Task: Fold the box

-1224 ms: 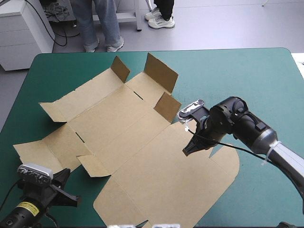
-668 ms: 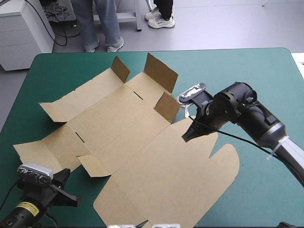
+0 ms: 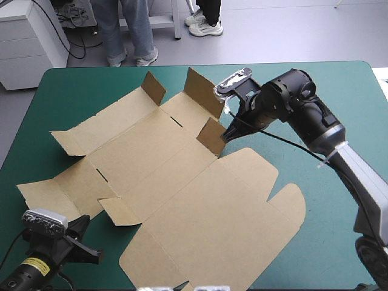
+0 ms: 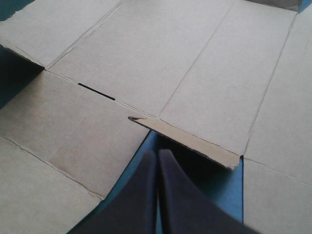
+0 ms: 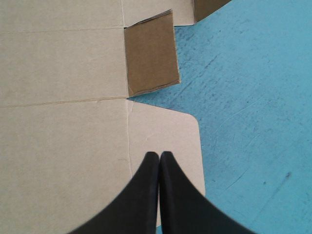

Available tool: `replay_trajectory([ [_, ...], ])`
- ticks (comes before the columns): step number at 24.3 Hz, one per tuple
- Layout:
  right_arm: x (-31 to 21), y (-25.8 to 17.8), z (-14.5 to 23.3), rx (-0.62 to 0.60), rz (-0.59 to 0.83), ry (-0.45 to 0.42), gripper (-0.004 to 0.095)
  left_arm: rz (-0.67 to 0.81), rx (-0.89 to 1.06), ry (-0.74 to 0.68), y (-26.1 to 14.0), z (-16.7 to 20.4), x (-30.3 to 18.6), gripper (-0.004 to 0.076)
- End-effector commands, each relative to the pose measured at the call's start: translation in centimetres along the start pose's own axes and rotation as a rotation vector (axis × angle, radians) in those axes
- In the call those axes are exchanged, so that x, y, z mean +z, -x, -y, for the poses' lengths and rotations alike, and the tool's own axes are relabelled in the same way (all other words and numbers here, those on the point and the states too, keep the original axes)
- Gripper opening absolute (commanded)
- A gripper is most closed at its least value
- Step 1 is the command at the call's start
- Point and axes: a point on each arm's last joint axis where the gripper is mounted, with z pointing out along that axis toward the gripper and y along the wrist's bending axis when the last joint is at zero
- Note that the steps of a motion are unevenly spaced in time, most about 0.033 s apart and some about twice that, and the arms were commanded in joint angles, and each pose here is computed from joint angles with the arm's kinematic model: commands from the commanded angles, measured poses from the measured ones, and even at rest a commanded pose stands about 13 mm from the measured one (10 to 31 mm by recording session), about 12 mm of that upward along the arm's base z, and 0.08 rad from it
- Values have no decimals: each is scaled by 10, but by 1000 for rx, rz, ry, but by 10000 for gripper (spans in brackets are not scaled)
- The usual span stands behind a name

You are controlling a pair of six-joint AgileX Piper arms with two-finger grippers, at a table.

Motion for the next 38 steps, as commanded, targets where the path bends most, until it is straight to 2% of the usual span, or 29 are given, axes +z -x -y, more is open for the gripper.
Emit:
replay_trajectory([
  [1,-12,8,16,2,49,-31,-18,81,-9,-8,13,1,-3,-8],
  [9,7,16,42,33,44,-13,-16,81,-9,-8,13,1,-3,-8],
  [13,12,19,52,15,45,-22,31,81,-9,-8,13,1,-3,-8],
  [14,14,20,54,16,42,-24,60,81,-9,-8,13,1,-3,-8],
  [16,20,23,55,-3,41,-23,190,81,-9,-8,13,1,-3,-8],
  [17,23,25,55,-35,40,-15,304,81,-9,-8,13,1,-3,-8],
  [19,30,27,54,-38,48,5,455,81,-9,-8,13,1,-3,-8],
  [20,33,28,53,-47,47,13,488,81,-9,-8,13,1,-3,-8],
  [25,57,35,52,-88,45,62,497,81,-9,-8,13,1,-3,-8],
  [38,117,55,49,-47,22,200,497,81,-9,-8,13,1,-3,-8],
])
